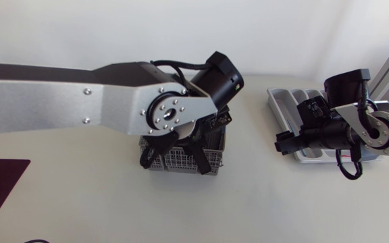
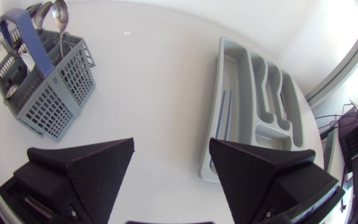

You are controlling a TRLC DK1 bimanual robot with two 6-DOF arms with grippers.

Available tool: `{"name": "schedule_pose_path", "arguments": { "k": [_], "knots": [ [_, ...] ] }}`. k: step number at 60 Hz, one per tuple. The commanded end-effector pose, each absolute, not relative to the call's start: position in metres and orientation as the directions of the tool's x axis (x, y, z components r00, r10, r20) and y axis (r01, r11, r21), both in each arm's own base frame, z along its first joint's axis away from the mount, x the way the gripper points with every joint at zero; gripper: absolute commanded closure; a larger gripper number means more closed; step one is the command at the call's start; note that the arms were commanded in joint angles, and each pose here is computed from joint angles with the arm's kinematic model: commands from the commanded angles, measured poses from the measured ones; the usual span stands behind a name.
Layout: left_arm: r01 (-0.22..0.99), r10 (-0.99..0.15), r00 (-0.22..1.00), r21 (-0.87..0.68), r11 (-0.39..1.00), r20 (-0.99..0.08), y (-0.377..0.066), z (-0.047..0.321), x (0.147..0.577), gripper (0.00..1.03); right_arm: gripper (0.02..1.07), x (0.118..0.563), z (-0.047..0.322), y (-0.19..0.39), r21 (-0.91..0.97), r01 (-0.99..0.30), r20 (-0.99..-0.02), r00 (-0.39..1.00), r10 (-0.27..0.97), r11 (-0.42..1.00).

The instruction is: Sort the cutlery from the basket into the organizer compartments.

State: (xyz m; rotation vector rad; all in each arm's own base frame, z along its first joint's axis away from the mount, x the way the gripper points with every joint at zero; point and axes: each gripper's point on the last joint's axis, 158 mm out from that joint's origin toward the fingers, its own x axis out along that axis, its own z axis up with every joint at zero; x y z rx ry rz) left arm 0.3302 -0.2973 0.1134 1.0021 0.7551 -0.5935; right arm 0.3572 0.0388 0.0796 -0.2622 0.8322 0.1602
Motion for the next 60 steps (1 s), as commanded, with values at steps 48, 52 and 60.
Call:
{"name": "schedule_pose_path", "arguments": {
  "k": [48,52,60],
  "knots": [
    [0.739,-0.055,0.456,0.344,0.579,-0.888,-0.332,0.092,0.329,0.36,0.18,0.346,0.088,0.055,-0.168,-0.281,-0.742,0.667,0.067,0.945],
    [0.730,-0.040,0.465,0.358,0.582,-0.884,-0.331,0.090,0.333,0.36,0.18,0.345,0.087,0.054,-0.168,-0.278,-0.742,0.667,0.065,0.946],
    [0.712,0.001,0.475,0.385,0.588,-0.880,-0.326,0.081,0.339,0.37,0.18,0.345,0.086,0.053,-0.168,-0.277,-0.742,0.668,0.064,0.946]
  ]
}}
